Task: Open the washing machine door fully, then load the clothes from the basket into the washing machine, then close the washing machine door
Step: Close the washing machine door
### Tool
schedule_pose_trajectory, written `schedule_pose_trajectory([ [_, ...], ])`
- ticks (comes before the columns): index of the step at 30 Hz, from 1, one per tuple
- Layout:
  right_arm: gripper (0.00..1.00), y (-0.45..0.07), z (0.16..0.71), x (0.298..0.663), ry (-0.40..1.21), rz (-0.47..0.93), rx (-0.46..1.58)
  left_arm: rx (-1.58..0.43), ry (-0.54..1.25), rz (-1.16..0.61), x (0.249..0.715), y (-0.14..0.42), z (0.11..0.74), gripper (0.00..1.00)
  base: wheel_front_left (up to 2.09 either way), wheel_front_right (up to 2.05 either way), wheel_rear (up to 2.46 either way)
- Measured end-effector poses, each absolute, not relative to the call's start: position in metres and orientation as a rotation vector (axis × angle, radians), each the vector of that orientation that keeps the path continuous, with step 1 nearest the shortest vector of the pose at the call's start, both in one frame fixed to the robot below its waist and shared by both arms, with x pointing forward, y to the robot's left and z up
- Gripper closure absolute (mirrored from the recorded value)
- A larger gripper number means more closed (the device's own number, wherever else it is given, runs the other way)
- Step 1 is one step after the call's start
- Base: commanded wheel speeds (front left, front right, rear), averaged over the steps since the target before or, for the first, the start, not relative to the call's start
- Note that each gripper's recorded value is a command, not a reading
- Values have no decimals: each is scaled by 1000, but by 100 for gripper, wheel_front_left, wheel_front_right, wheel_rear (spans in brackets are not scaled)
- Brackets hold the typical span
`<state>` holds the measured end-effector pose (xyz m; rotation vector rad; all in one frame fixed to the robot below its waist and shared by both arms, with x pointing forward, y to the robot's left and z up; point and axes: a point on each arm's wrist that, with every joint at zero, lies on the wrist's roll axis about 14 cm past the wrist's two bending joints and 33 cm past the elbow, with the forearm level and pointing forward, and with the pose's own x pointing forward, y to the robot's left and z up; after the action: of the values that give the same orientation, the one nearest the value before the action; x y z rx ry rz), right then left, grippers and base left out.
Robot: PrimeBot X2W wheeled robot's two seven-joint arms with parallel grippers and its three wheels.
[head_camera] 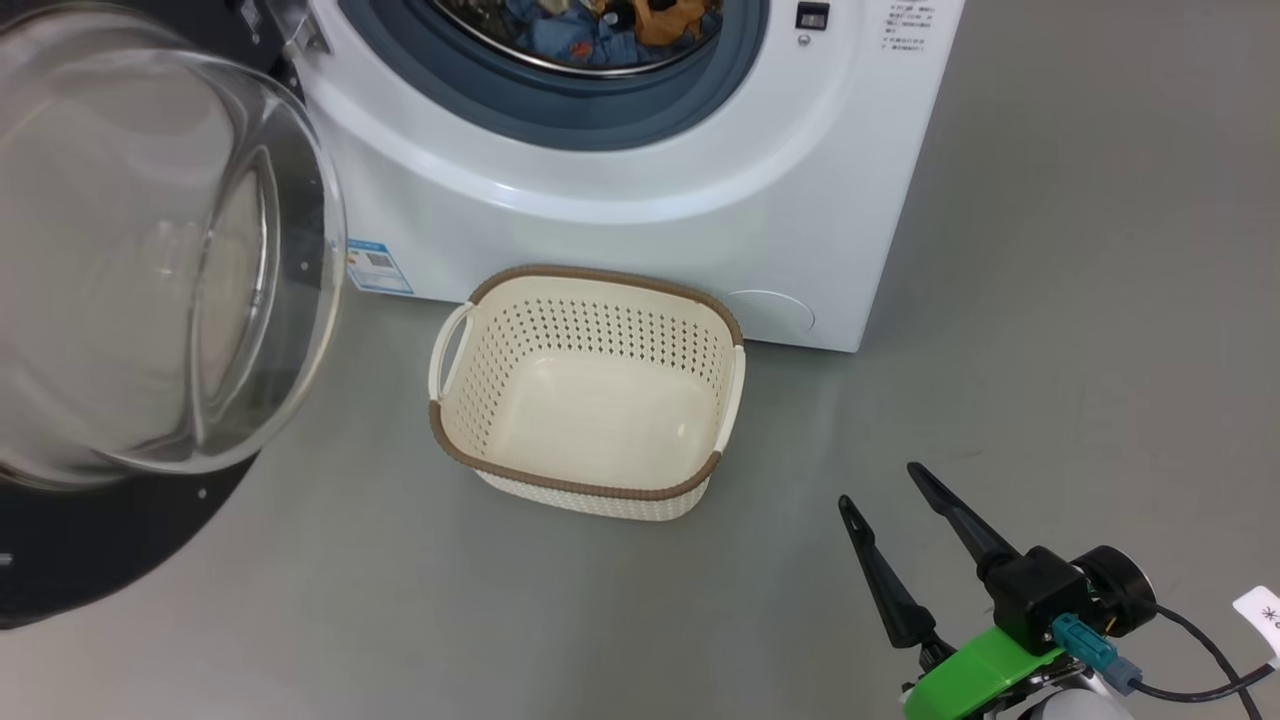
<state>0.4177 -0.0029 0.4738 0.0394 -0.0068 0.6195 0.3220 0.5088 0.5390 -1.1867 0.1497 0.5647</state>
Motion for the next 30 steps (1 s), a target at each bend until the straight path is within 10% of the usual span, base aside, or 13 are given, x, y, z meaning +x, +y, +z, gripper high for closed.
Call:
schedule_pose_trajectory([
  [30, 0, -12, 510, 406, -87, 560, 60, -1213, 239, 80, 326, 389, 541, 100, 0, 0, 0],
])
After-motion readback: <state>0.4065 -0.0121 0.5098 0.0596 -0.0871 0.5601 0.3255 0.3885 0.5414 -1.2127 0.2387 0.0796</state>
